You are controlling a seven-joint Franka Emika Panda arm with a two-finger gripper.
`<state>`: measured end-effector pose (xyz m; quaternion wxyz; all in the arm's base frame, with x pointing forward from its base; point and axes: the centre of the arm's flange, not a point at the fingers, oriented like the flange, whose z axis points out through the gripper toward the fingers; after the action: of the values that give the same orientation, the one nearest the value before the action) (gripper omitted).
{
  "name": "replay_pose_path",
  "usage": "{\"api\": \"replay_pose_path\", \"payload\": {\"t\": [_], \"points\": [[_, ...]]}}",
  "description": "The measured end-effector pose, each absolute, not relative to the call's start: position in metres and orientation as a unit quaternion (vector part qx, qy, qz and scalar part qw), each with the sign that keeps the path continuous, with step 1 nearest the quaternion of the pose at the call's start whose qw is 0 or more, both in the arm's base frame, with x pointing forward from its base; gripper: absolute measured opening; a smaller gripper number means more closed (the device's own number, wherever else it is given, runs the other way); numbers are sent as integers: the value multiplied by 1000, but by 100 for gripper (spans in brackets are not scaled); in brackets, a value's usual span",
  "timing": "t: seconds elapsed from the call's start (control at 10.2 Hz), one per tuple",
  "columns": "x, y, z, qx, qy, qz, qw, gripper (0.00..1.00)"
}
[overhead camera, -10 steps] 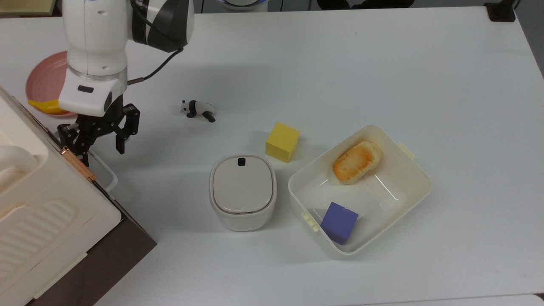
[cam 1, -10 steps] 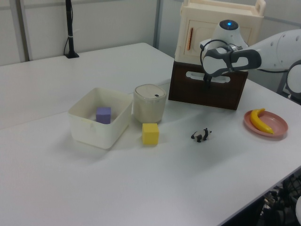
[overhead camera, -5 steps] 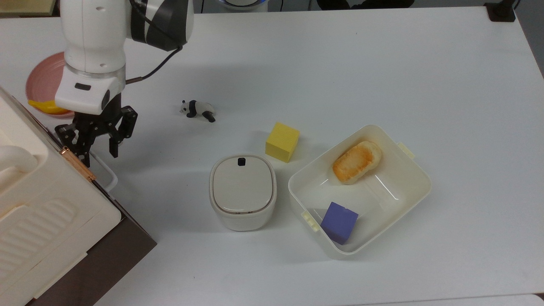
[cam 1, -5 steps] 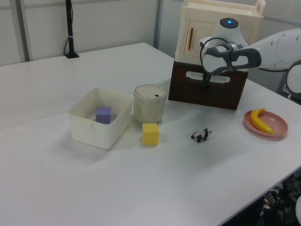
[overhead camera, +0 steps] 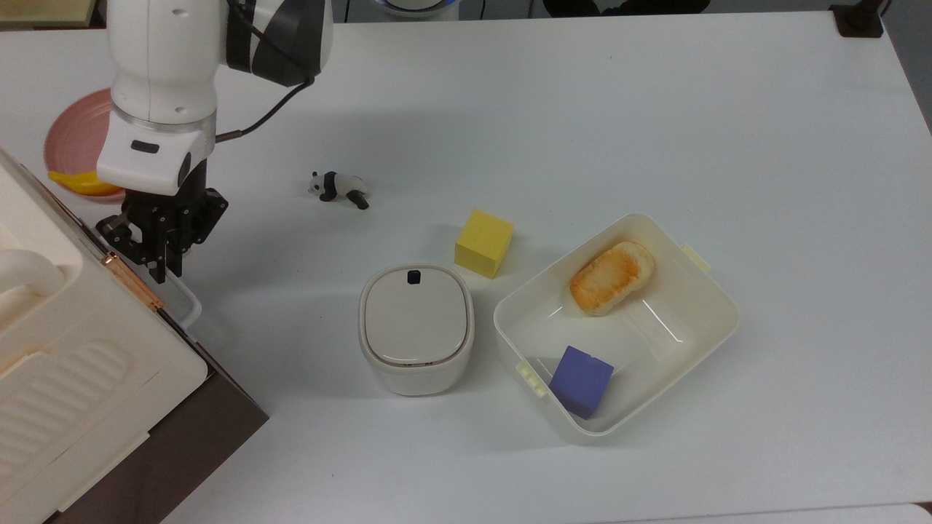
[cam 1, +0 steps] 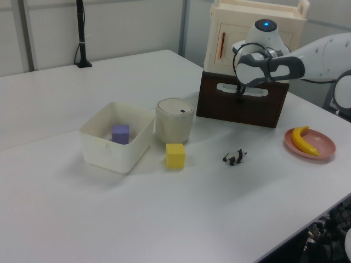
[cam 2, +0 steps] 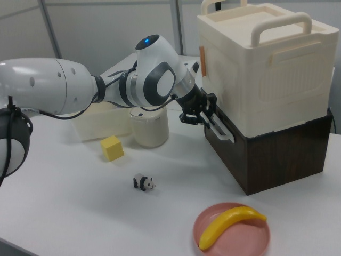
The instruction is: Slide open the drawer
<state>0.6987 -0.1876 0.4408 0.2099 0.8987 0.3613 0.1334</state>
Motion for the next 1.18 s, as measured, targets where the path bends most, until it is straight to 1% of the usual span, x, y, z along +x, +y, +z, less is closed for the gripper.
{"api": "replay_pose_path", "payload": {"t": [0.1, 0.39, 0.59, 0.79, 0.98, 1.18], "points": [[699, -187, 440, 896, 367, 130, 212, 14], [698, -186, 439, 896, 369, 129, 213, 14], [690, -180, 440, 895, 373, 124, 212, 14], [672, -164, 440, 892, 383, 118, 208, 14], [643, -142, 445, 890, 395, 106, 204, 14], [623, -126, 443, 891, 396, 98, 199, 14]]}}
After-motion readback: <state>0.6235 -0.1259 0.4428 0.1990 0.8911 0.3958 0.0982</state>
